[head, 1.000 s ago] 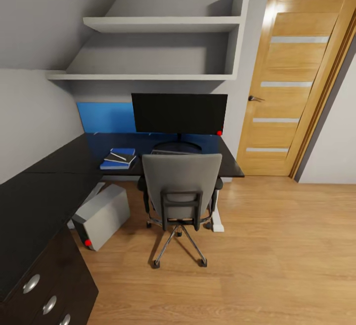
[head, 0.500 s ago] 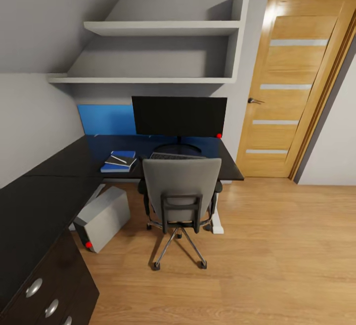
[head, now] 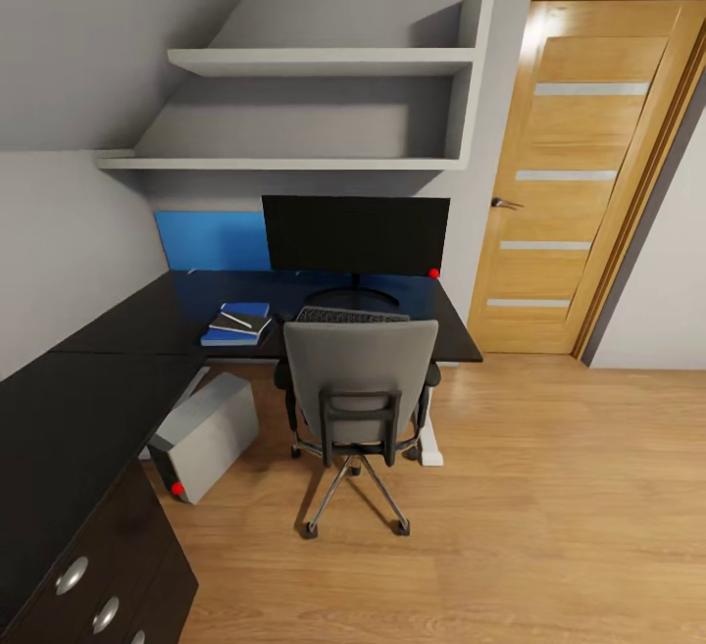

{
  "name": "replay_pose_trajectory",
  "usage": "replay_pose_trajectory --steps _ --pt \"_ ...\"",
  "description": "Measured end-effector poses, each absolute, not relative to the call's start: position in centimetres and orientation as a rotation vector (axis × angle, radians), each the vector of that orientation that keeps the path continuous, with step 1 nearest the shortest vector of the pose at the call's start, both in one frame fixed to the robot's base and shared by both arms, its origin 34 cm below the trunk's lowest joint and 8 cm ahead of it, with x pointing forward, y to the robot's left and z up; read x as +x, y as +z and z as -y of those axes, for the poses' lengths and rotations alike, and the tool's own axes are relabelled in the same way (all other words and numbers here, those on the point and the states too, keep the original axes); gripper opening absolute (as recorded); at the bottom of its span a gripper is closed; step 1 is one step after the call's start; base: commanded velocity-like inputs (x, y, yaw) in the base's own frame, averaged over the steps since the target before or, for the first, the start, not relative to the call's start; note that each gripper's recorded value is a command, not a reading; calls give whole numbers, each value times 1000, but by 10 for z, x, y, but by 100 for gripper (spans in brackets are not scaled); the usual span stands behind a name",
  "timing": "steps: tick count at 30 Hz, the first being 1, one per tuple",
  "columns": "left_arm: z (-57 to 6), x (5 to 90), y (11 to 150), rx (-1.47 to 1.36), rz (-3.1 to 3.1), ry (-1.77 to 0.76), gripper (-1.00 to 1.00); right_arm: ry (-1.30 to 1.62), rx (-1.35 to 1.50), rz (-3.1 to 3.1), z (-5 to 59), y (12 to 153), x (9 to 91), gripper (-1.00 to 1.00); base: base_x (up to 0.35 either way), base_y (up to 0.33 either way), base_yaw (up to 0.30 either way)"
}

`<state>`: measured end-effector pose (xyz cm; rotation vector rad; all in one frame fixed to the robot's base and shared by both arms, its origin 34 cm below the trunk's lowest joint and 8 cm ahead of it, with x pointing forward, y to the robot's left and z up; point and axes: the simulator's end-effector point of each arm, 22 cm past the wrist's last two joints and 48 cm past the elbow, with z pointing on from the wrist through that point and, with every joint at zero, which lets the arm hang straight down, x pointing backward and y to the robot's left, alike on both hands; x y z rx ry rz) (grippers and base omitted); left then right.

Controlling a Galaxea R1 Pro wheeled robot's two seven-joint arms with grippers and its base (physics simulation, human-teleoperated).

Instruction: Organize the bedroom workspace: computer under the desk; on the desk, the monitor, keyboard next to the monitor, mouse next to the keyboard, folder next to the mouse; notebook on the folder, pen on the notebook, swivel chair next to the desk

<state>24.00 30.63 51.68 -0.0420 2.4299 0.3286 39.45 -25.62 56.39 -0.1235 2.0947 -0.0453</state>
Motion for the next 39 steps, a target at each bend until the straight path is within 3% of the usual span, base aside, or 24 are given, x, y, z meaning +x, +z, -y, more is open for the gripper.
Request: replay_pose_trajectory --steps 39 --pt "-297 207 493 1 -2624 334 100 -46 -124 -2095 257 564 395 100 0 0 0"
